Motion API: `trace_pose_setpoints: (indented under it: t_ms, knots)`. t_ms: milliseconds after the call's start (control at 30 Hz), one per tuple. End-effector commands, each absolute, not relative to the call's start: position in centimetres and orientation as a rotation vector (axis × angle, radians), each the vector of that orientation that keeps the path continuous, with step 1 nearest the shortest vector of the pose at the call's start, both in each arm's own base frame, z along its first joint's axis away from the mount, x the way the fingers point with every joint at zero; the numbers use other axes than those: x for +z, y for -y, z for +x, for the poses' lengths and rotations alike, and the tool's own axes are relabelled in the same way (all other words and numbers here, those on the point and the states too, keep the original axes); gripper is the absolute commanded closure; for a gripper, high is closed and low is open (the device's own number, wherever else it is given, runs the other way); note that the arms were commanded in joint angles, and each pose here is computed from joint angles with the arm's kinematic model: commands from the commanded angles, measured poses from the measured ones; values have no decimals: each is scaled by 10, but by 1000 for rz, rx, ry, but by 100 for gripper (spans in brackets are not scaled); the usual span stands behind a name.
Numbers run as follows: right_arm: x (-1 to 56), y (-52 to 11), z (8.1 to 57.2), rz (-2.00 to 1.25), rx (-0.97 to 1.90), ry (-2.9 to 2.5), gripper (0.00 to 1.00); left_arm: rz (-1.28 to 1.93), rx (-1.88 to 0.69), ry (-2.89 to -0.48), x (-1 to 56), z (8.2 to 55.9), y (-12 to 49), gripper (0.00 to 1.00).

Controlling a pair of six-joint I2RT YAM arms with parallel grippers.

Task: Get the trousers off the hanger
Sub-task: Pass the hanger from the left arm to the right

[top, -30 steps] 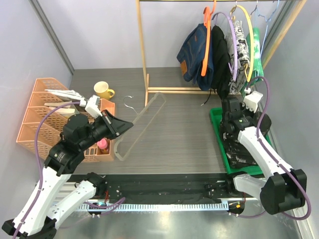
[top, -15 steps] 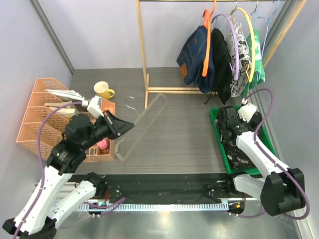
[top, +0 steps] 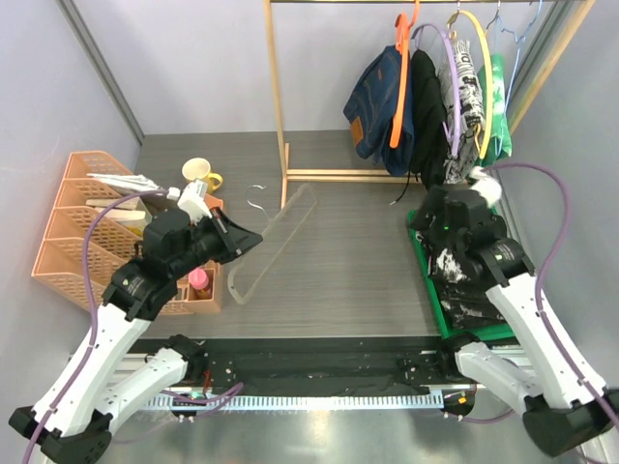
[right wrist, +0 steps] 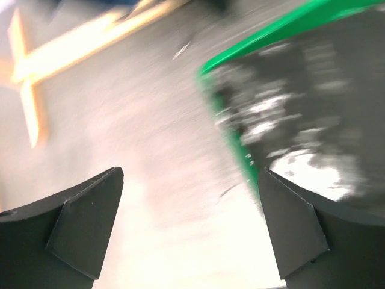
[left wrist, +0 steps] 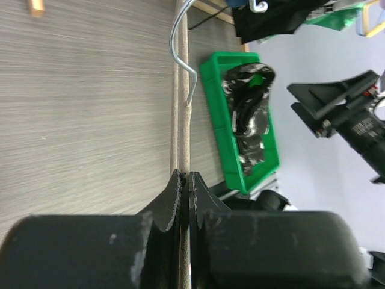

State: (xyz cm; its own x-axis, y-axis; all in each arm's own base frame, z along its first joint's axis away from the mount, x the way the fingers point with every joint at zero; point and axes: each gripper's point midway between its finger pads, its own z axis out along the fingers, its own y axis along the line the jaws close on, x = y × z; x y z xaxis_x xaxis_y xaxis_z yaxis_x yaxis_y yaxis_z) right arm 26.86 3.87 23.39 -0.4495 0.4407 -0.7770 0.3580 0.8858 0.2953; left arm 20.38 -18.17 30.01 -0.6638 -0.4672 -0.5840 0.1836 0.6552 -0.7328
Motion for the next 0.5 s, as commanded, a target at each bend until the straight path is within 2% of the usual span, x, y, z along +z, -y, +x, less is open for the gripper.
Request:
trace_pose_setpoints:
  t_ms: [0, 133, 300, 467]
  knots:
    - [219, -139, 248, 134, 351, -2293, 0, -202, -926, -2021, 318, 219, 173, 100]
    - [208, -212, 222, -74, 456, -2313, 0, -222, -815, -2038, 319, 227, 161, 100]
    - [188, -303, 159, -342, 619, -2294, 0, -269, -684, -2039, 320, 231, 140, 100]
    - [181, -363, 116, -608, 558, -2194, 0, -334, -605, -2032, 318, 231, 125, 100]
